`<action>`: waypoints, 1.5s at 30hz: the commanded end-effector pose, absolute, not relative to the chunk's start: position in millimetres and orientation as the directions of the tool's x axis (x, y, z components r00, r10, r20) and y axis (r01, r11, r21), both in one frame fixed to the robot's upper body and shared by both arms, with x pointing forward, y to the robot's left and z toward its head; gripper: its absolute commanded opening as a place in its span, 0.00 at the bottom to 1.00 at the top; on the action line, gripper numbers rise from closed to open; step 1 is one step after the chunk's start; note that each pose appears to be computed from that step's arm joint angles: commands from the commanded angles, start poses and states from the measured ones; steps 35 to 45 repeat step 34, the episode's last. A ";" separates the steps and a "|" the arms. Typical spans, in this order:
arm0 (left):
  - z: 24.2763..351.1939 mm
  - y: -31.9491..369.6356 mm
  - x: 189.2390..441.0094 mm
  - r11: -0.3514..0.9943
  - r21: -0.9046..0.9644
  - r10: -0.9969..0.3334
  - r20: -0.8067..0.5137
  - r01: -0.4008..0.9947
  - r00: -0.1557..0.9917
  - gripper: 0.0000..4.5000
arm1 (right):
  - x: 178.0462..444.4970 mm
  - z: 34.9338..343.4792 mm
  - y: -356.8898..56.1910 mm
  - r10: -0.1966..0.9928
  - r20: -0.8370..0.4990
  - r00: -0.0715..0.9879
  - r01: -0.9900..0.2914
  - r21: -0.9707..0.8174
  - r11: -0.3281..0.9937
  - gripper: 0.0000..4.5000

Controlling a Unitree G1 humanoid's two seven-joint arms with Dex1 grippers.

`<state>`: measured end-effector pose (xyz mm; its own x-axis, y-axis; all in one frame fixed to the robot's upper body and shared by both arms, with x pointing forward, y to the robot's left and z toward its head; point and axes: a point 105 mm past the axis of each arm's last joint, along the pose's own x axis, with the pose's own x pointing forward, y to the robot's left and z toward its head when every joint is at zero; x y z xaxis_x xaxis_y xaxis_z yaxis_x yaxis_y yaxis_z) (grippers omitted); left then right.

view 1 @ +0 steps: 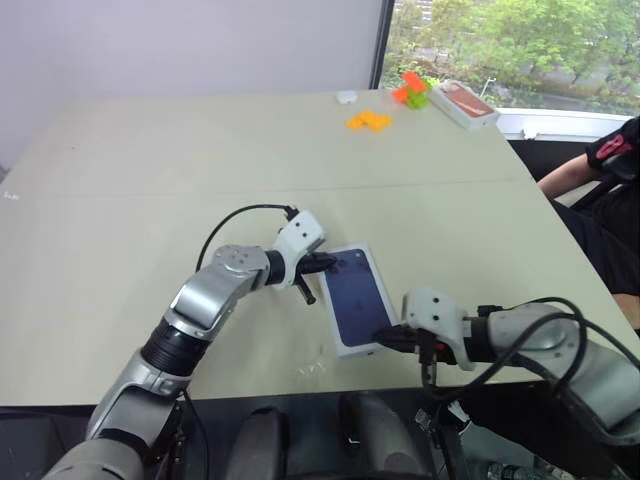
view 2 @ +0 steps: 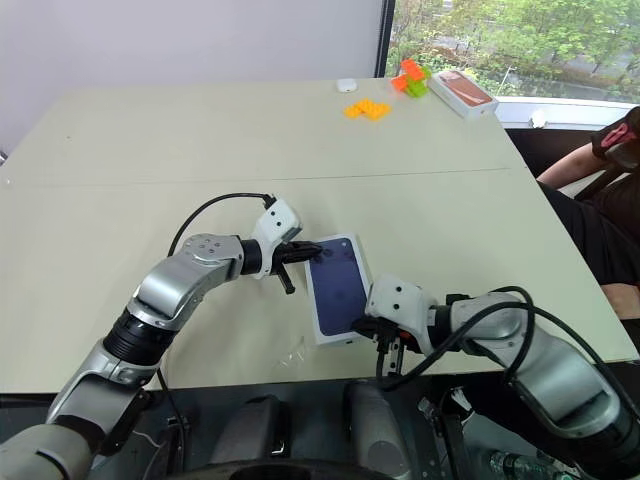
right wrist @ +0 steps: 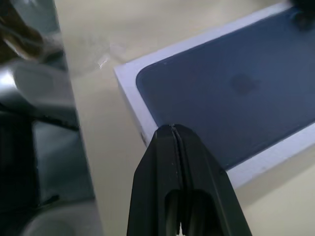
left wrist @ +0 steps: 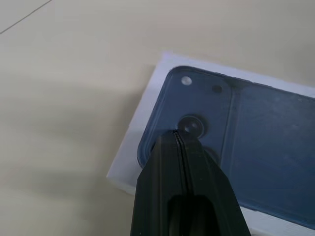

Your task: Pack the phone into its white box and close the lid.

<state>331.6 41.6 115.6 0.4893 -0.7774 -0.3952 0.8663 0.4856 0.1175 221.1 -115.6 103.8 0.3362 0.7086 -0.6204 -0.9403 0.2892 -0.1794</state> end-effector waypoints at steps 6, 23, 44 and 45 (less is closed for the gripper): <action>99.7 51.2 325.3 0.484 0.115 -0.753 -0.450 0.868 0.480 0.00 | 226.9 99.1 -124.9 0.656 -0.648 0.386 -0.921 -0.234 0.310 0.01; 150.1 255.9 320.3 0.927 0.115 -0.346 -0.097 0.356 0.933 0.00 | 327.3 174.3 -191.2 0.459 -0.150 0.876 -0.483 -0.263 0.835 0.01; 126.1 289.3 284.1 0.959 0.136 -0.227 -0.163 0.250 0.960 0.00 | 333.2 157.7 -188.3 0.543 -0.167 0.823 -0.568 -0.202 0.798 0.01; 126.1 289.3 284.1 0.959 0.136 -0.227 -0.163 0.250 0.960 0.00 | 333.2 157.7 -188.3 0.543 -0.167 0.823 -0.568 -0.202 0.798 0.01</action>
